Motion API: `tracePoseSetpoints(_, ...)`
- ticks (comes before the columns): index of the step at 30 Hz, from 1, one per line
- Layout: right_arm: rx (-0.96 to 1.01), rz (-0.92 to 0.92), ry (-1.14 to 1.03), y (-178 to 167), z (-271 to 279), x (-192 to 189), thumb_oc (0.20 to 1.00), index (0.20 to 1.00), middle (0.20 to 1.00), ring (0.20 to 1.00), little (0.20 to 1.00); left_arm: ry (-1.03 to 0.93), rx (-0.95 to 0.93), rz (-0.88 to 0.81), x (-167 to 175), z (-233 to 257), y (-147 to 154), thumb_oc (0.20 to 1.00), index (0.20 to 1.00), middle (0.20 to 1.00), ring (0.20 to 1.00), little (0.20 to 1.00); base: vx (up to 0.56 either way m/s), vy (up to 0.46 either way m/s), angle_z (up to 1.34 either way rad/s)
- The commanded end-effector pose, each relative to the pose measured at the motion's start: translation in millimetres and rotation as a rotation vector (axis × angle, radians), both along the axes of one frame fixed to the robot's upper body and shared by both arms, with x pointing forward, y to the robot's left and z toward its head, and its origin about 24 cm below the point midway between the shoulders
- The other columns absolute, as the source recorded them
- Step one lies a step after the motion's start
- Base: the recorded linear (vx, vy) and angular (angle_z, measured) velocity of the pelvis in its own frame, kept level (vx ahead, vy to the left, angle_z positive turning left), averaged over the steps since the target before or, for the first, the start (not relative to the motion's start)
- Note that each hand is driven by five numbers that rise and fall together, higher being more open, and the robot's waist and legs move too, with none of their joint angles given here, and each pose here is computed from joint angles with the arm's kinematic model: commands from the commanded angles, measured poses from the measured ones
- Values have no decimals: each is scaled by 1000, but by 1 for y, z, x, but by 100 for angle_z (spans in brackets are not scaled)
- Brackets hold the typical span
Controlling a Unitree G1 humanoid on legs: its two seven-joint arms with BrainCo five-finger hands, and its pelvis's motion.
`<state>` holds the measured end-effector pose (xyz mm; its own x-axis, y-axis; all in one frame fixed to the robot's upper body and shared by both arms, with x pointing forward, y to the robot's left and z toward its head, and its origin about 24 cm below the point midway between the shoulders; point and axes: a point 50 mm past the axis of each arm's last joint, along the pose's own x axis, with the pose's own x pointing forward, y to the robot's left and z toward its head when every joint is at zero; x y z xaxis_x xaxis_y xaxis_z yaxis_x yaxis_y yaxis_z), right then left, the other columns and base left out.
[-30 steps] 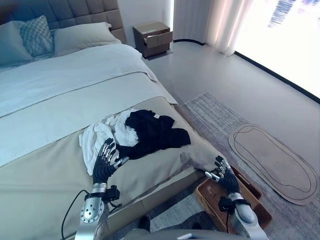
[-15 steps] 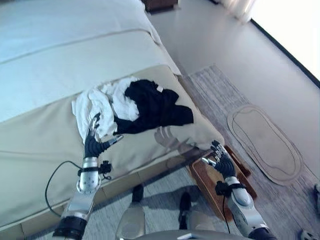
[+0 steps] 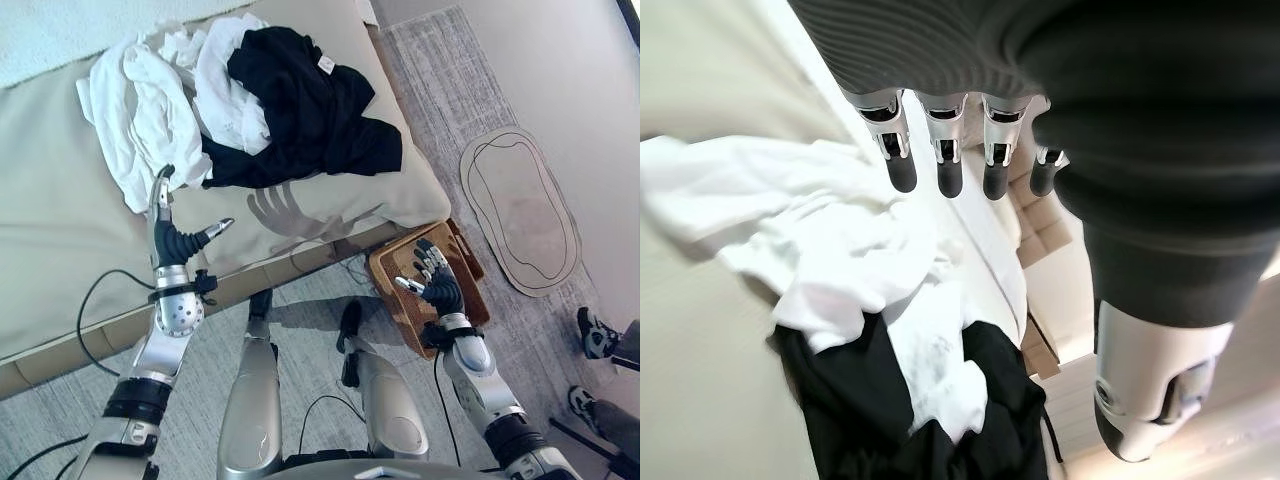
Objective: Pick up clothes into the bucket
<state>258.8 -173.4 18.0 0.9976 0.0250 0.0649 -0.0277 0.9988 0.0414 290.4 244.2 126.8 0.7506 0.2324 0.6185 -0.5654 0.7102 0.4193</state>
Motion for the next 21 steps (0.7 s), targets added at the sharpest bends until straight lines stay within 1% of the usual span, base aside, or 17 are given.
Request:
tracePoseSetpoints(1,-2,42,-159,7,28,2,1000,1000,1000,1000,1000,-136,105,201,1,33,32,1000,1000,1000,1000,1000,0,0,0)
tracePoseSetpoints(2,-1,42,-160,7,28,2,1000,1000,1000,1000,1000,-138,106,201,1,33,32,1000,1000,1000,1000,1000,-18,-32,3)
tracePoseSetpoints(3,0,51,-172,8,31,3,1000,1000,1000,1000,1000,-154,149,293,5,45,46,1000,1000,1000,1000,1000,-23,-23,3)
tracePoseSetpoints(4,1,50,-174,8,32,4,1000,1000,1000,1000,1000,-156,150,293,6,46,46,1000,1000,1000,1000,1000,-6,-40,5)
tracePoseSetpoints(5,-1,53,-179,6,33,3,1000,1000,1000,1000,1000,-174,203,372,6,58,61,1000,1000,1000,1000,1000,-22,-4,3)
tracePoseSetpoints(6,0,53,-180,6,33,4,1000,1000,1000,1000,1000,-176,204,373,6,58,61,1000,1000,1000,1000,1000,10,-10,6)
tracePoseSetpoints(7,-4,57,-181,4,33,3,1000,1000,1000,1000,1000,-163,242,415,6,64,70,1000,1000,1000,1000,1000,6,-3,8)
tracePoseSetpoints(13,-2,96,-194,2,36,0,1000,1000,1000,1000,1000,-122,418,580,9,91,103,1000,1000,1000,1000,1000,0,-5,2)
tracePoseSetpoints(21,8,131,-210,2,41,-2,1000,1000,1000,1000,1000,-90,529,639,15,121,114,1000,1000,1000,1000,1000,-19,-8,-4)
